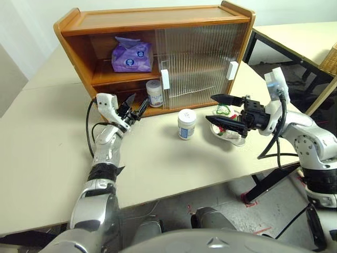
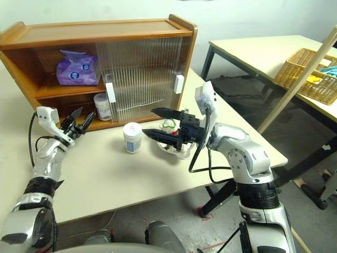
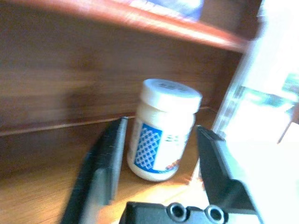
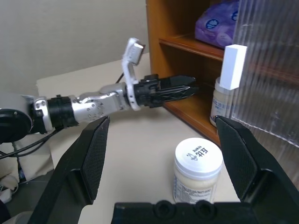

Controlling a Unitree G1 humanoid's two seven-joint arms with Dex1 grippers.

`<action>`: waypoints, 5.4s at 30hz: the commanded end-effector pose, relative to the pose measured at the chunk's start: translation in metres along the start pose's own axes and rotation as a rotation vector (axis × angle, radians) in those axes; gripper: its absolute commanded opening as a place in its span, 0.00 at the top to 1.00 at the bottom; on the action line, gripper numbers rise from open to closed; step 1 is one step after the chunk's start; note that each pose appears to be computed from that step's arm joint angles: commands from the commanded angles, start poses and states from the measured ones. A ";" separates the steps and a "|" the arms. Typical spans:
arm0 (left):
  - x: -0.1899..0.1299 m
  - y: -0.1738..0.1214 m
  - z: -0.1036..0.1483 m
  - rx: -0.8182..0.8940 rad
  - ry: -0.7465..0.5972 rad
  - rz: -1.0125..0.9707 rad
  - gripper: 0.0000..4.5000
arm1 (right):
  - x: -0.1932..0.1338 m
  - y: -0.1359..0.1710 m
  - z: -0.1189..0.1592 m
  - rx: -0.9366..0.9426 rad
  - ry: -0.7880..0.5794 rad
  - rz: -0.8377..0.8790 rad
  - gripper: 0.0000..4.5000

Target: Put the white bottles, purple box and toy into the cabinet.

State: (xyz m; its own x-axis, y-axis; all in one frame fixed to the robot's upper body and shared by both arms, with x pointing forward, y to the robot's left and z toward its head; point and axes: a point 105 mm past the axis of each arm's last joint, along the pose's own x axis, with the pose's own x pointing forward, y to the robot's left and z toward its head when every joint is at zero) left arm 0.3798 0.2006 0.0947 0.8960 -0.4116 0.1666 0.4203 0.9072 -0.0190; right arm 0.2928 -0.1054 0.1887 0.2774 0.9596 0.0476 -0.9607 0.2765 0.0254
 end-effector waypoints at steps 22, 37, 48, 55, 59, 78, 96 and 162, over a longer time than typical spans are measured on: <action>-0.030 -0.087 -0.040 0.038 0.240 -0.695 0.01 | 0.001 -0.003 0.005 -0.024 0.005 0.000 0.00; -0.007 -0.103 -0.054 0.029 0.238 -0.688 0.01 | 0.000 -0.003 0.006 -0.029 0.003 -0.014 0.00; 0.009 -0.115 -0.064 0.035 0.265 -0.683 0.01 | -0.001 -0.002 0.006 -0.030 0.001 -0.024 0.00; 0.012 -0.117 -0.066 0.035 0.270 -0.687 0.01 | -0.001 -0.002 0.006 -0.031 0.000 -0.029 0.00; 0.010 -0.113 -0.066 0.028 0.276 -0.676 0.15 | -0.001 -0.002 0.007 -0.031 -0.001 -0.032 0.00; -0.015 -0.039 -0.027 0.027 0.168 -0.309 0.33 | 0.002 -0.001 0.005 -0.028 -0.008 -0.015 0.00; -0.010 0.026 -0.005 -0.009 0.141 0.128 0.33 | 0.004 -0.002 0.002 -0.025 -0.007 0.005 0.00; -0.001 -0.004 -0.005 0.065 0.190 0.156 0.05 | 0.006 -0.004 0.000 -0.013 -0.012 0.008 0.00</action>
State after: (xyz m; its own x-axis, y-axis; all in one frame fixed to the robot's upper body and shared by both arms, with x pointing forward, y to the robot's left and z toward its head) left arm 0.3822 0.2126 0.0828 0.9804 -0.1952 -0.0269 0.1960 0.9800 0.0329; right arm 0.2971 -0.1022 0.1882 0.2774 0.9583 0.0680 -0.9607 0.2761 0.0290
